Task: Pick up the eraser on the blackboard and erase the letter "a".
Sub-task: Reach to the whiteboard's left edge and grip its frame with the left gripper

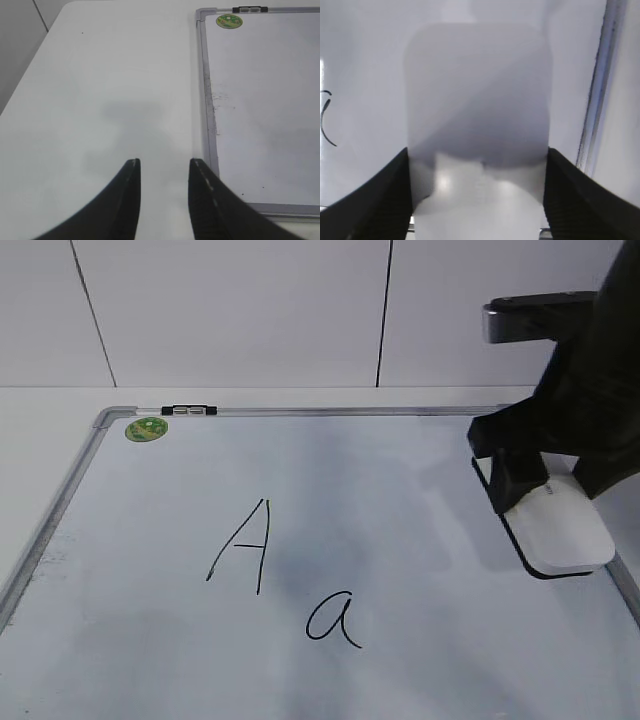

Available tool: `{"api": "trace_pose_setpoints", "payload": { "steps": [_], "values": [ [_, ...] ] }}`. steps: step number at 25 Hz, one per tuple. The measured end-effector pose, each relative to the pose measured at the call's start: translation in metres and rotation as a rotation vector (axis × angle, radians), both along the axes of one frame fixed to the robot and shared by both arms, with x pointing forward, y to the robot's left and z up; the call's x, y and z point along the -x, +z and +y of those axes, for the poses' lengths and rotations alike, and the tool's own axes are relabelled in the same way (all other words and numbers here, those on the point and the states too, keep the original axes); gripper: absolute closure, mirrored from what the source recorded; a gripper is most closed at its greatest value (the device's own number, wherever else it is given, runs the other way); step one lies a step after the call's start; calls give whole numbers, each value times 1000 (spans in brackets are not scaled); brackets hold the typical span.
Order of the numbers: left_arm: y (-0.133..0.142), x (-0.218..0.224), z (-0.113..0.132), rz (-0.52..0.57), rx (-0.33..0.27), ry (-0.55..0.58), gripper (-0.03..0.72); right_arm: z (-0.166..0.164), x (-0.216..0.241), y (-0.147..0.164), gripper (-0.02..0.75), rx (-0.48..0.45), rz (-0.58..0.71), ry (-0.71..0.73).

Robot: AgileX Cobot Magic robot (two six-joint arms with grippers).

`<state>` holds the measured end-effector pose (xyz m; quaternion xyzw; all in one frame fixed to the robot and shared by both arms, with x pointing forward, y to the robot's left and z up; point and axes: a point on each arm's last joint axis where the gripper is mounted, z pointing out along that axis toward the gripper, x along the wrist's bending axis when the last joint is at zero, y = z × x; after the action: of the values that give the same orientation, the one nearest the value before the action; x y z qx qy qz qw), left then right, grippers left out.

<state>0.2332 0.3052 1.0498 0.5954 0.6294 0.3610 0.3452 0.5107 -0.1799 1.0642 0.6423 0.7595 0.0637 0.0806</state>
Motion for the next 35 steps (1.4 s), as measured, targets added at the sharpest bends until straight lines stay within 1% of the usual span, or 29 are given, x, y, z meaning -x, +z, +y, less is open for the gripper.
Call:
{"api": "trace_pose_setpoints", "payload": {
  "steps": [9,17,28,31,35],
  "values": [
    [0,0,0,0,0,0,443,51,-8,-6,187,17,27,137],
    [0,0,0,0,0,0,444,98,-3,-12,187,21,27,261],
    [0,0,-2,3,17,-11,444,101,-2,-17,187,46,27,281],
    [4,-2,-2,45,24,-14,444,101,-2,-17,187,46,27,281],
    [28,-19,-2,154,26,-15,444,101,-3,-17,187,49,25,282]
  ]
}}
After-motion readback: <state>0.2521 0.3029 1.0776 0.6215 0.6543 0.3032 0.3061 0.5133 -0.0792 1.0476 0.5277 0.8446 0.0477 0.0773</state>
